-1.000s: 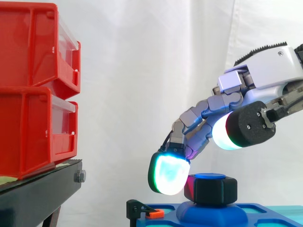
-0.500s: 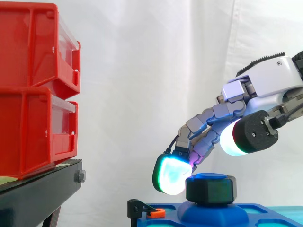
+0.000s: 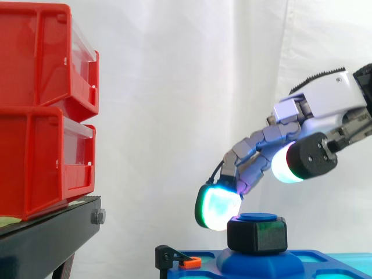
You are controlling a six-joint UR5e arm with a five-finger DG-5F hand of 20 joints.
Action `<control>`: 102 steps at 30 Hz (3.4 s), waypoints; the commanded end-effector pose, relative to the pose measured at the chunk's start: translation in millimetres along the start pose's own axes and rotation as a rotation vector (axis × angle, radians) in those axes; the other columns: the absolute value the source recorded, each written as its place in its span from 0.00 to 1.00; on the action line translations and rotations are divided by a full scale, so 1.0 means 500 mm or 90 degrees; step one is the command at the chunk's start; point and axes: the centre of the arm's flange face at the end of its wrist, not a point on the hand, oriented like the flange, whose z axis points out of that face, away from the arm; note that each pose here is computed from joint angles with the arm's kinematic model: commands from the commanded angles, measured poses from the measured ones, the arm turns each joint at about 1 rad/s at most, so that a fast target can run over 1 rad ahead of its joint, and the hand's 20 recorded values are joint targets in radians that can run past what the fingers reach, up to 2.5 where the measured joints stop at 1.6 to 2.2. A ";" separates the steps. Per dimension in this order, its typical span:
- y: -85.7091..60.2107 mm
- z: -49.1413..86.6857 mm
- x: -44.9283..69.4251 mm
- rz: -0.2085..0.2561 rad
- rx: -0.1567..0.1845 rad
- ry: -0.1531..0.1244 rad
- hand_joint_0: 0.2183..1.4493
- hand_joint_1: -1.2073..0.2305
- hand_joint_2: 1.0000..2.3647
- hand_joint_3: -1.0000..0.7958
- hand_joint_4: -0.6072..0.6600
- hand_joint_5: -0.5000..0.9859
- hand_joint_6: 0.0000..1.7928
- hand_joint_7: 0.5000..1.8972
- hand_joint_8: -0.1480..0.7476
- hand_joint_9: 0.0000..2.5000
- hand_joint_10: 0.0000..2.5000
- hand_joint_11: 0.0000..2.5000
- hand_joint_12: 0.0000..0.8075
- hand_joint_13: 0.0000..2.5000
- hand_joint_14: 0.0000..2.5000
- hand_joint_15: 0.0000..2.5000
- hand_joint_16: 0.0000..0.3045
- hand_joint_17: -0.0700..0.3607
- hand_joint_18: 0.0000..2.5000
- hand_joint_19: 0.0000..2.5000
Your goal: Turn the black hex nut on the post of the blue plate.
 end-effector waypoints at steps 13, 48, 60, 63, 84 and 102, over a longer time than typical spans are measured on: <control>0.038 0.009 -0.051 -0.012 -0.016 -0.028 0.25 0.62 0.00 0.28 0.69 0.21 0.28 0.18 0.46 0.18 0.00 0.00 0.27 0.13 0.00 0.01 0.07 0.27 0.02 0.10; 0.132 0.045 0.031 -0.003 -0.002 -0.030 0.25 0.62 0.00 0.28 0.69 0.21 0.28 0.19 0.47 0.18 0.00 0.00 0.28 0.13 0.00 0.02 0.07 0.27 0.01 0.11; 0.117 0.041 0.047 0.000 -0.001 -0.019 0.25 0.62 0.00 0.28 0.70 0.21 0.28 0.20 0.46 0.18 0.00 0.00 0.27 0.14 0.00 0.02 0.06 0.26 0.00 0.12; 0.115 0.041 0.047 -0.001 0.000 -0.020 0.25 0.62 0.00 0.28 0.70 0.22 0.28 0.21 0.46 0.18 0.00 0.00 0.27 0.14 0.00 0.02 0.06 0.26 0.00 0.12; 0.069 0.032 0.039 0.000 -0.004 -0.019 0.25 0.62 0.00 0.28 0.70 0.22 0.28 0.24 0.46 0.18 0.00 0.00 0.27 0.15 0.00 0.03 0.05 0.25 0.00 0.11; 0.012 0.014 0.026 -0.016 -0.009 -0.017 0.25 0.62 0.00 0.28 0.70 0.22 0.28 0.24 0.46 0.18 0.00 0.00 0.27 0.15 0.00 0.03 0.05 0.25 0.00 0.12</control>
